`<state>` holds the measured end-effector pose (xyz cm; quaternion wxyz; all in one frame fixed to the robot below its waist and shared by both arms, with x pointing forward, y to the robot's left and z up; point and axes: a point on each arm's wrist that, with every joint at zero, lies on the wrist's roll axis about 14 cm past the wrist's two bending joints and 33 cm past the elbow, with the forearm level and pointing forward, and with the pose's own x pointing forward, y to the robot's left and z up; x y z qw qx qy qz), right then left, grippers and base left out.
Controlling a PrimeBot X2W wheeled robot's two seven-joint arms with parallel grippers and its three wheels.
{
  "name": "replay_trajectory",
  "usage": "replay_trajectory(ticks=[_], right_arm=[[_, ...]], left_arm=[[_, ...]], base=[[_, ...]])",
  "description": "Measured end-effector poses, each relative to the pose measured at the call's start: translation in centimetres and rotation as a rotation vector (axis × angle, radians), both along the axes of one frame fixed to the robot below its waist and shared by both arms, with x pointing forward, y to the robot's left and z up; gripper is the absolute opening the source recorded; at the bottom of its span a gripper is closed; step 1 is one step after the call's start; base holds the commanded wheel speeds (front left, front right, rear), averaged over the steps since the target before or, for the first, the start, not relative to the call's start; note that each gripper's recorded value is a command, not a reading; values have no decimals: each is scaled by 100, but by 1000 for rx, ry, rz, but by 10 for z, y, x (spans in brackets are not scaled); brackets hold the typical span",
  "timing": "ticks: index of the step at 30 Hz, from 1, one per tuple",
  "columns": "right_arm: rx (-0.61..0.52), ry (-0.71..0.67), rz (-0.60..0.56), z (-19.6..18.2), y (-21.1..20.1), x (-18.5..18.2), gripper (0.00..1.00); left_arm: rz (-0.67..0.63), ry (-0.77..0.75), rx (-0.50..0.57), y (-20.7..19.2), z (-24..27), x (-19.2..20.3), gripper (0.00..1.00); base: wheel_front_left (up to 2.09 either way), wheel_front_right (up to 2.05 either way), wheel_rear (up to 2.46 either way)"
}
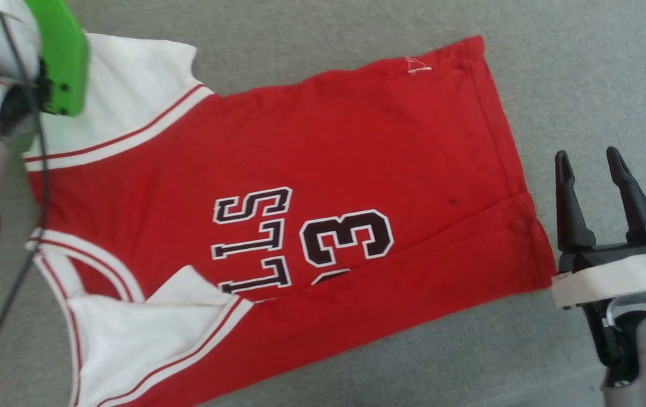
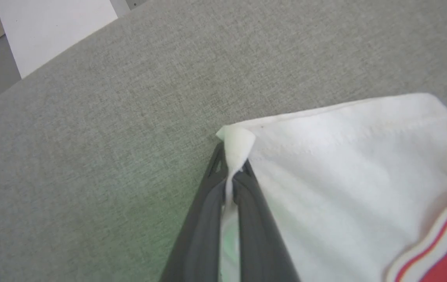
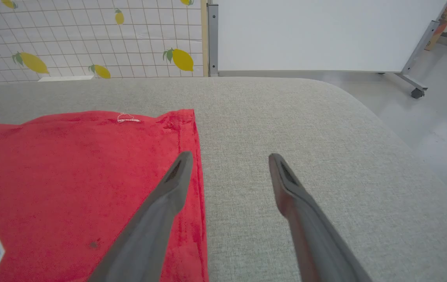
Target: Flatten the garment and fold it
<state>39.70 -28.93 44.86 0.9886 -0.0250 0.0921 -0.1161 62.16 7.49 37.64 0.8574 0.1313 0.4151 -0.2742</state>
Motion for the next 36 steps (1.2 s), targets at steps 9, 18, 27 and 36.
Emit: replay_trajectory(ticks=[9, 18, 27, 36], right_arm=[[-18, 224, 185, 4, 9, 25, 100], [-24, 523, 335, -5, 24, 68, 100], [-158, 712, 362, -24, 26, 120, 100], [-256, 870, 391, -75, 34, 138, 100]], left_arm=[[-48, -216, -185, -22, 54, -23, 0], [-102, -391, -260, -8, 106, -59, 0], [-123, -478, -292, 8, 124, -100, 0], [-118, -485, -330, 6, 119, -125, 0]], base=[[0, 0, 0], [0, 0, 0], [0, 0, 0], [0, 0, 0]])
